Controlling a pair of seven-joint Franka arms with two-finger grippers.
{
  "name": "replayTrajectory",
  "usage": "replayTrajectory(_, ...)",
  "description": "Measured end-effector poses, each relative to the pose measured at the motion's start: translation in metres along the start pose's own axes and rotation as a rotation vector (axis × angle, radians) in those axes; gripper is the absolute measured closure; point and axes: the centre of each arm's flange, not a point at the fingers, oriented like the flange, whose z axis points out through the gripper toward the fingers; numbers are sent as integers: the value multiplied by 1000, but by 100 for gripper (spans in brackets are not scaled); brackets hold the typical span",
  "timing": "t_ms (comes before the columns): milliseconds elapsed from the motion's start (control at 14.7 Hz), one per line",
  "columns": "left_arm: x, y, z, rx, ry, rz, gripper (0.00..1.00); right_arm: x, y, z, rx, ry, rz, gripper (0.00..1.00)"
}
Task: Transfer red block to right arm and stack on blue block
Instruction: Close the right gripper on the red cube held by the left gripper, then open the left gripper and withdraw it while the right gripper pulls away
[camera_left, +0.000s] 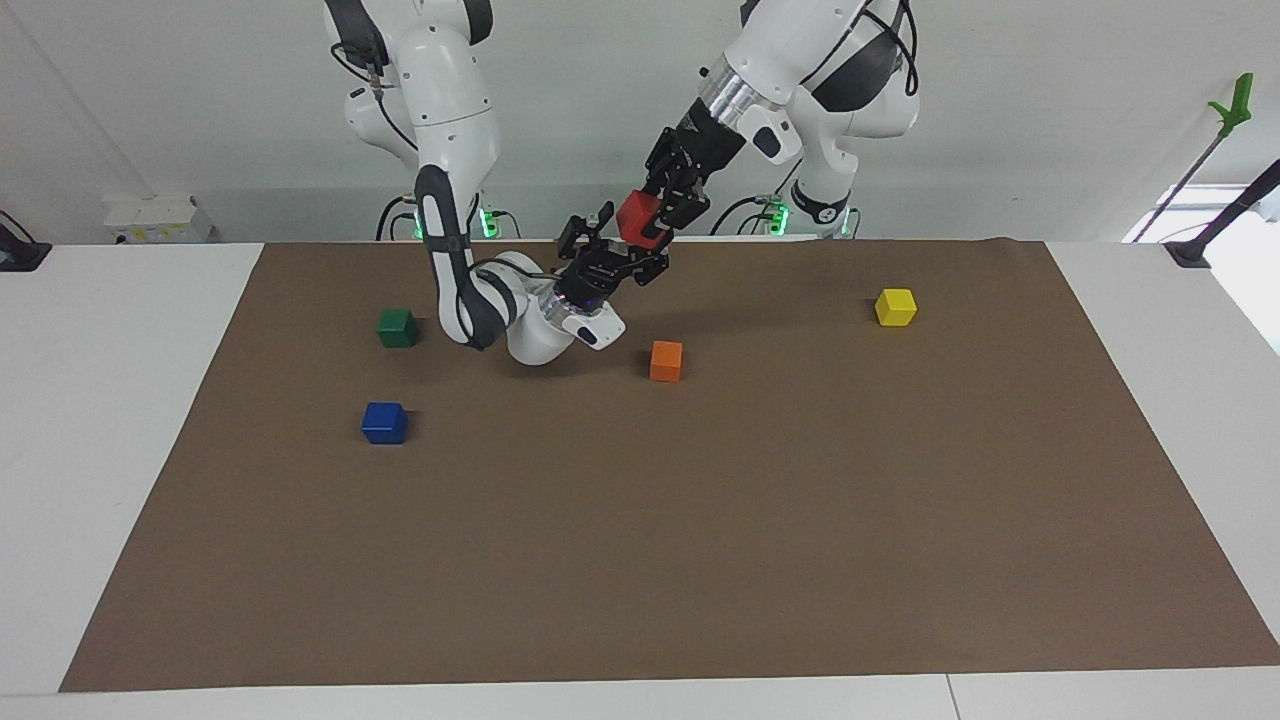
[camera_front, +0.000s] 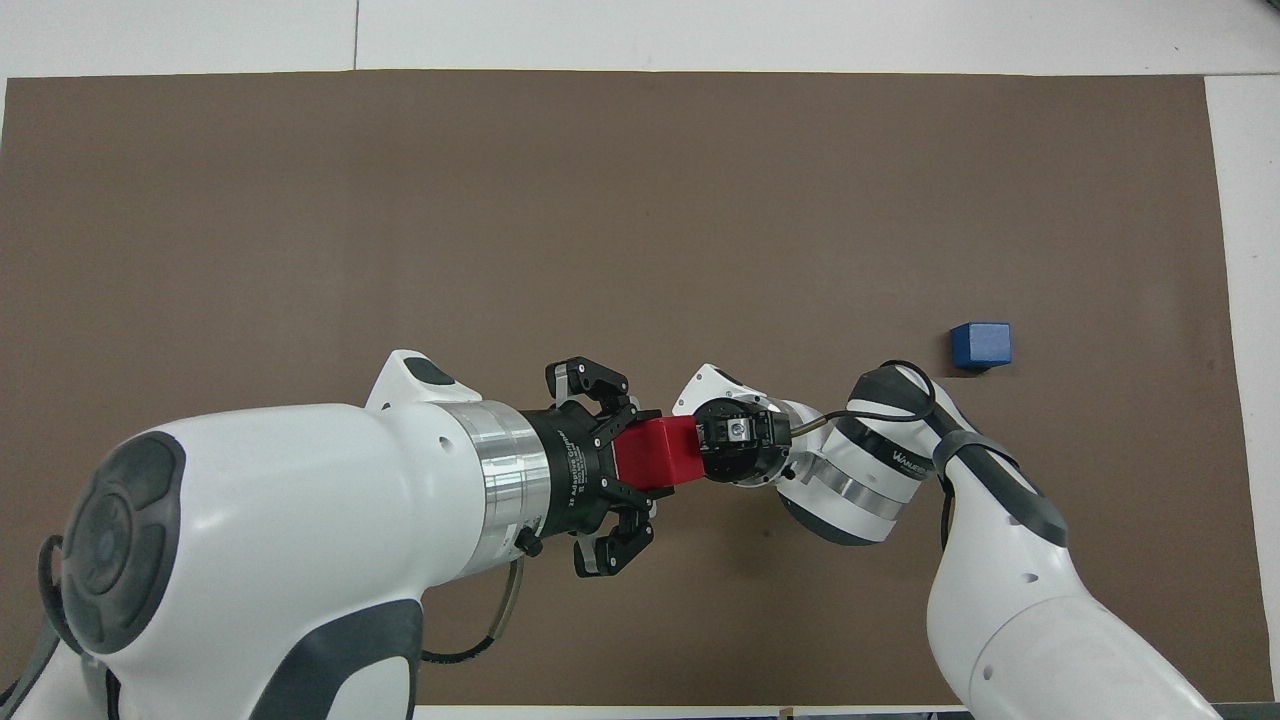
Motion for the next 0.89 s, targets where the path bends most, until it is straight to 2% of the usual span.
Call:
replayTrajectory(136,1,1,0,0,0,-2,46,0,3,-2,-12,9,3,0)
replayTrajectory(205,1,1,0,0,0,-3,46,0,4,-3,-15,12,4,8)
replayTrajectory(273,1,1,0,0,1,-3,46,0,4,-3,-17,14,5,9)
replayTrajectory(341,2,1,0,0,1,-4,46,0,5,-4,-22,17,5,15)
replayTrajectory(477,6,3,0,0,5,-12,46,2,5,-7,-37,27,5,39)
replayTrajectory(545,8,4,0,2,4,-9,46,2,5,-7,-45,26,11,44)
replayTrajectory(886,8,4,0,2,4,-8,46,2,5,-7,-47,25,12,44)
